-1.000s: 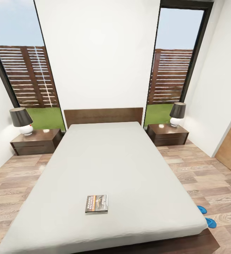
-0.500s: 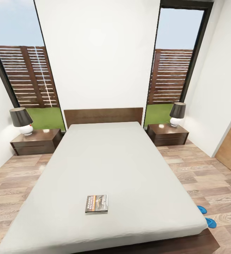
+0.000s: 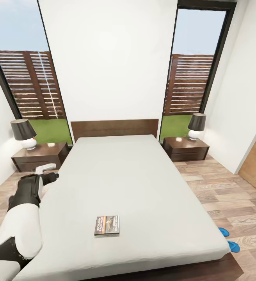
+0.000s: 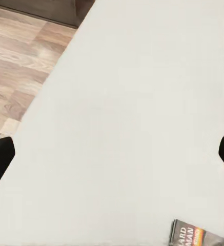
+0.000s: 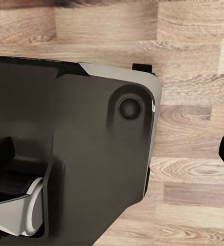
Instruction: In the bedroom, move the book from the bed onto either nightstand, and place the two sandals side by side next to the bed.
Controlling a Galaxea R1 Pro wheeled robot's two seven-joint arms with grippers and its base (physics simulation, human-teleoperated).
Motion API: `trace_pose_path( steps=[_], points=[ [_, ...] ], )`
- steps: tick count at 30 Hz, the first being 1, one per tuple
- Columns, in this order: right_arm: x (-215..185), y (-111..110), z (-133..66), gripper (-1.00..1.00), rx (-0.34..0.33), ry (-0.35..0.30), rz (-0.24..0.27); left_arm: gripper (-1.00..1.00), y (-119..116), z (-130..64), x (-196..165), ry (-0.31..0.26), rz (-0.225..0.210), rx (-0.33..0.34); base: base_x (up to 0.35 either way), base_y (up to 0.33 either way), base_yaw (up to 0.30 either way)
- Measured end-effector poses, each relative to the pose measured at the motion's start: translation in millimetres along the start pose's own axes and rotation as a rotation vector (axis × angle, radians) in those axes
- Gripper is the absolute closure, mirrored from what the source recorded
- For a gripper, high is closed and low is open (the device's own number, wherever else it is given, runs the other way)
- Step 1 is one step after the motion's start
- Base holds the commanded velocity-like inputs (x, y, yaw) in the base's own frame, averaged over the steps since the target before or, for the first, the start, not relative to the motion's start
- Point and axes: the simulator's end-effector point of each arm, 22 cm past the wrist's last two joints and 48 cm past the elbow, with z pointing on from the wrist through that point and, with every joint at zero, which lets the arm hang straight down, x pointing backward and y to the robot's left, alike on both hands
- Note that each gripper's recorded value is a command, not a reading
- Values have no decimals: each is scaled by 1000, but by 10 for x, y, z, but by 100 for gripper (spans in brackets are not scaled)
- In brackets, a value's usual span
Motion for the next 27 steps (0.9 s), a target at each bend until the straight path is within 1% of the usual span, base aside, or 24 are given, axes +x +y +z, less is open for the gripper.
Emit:
trace_pose_path(
  steps=[3,6,9,12,13,16,20,27],
  points=[
    [-4,1,0,-100,0,-1,-2,-100,-545,21,217,50,13,80,0,0,0],
    [-7,1,0,-100,0,-2,-3,-100,-1039,35,516,111,47,154,0,0,0],
    [-8,1,0,-100,0,-3,-5,-100,-1446,17,766,159,72,218,0,0,0],
    [-9,1,0,-100,0,-3,-6,-100,-1801,-33,907,185,89,272,0,0,0],
    [-9,2,0,-100,0,-3,-6,-100,-1803,-34,907,185,90,272,0,0,0],
    [-11,1,0,-100,0,-3,-6,-100,-2030,-75,1034,211,101,309,0,0,0],
    [-14,1,0,-100,0,-4,-7,-100,-2226,-113,1228,248,114,343,0,0,0],
    [-16,6,1,-100,-1,-4,-8,-100,-2443,-158,1576,302,136,386,0,0,0]
  ],
)
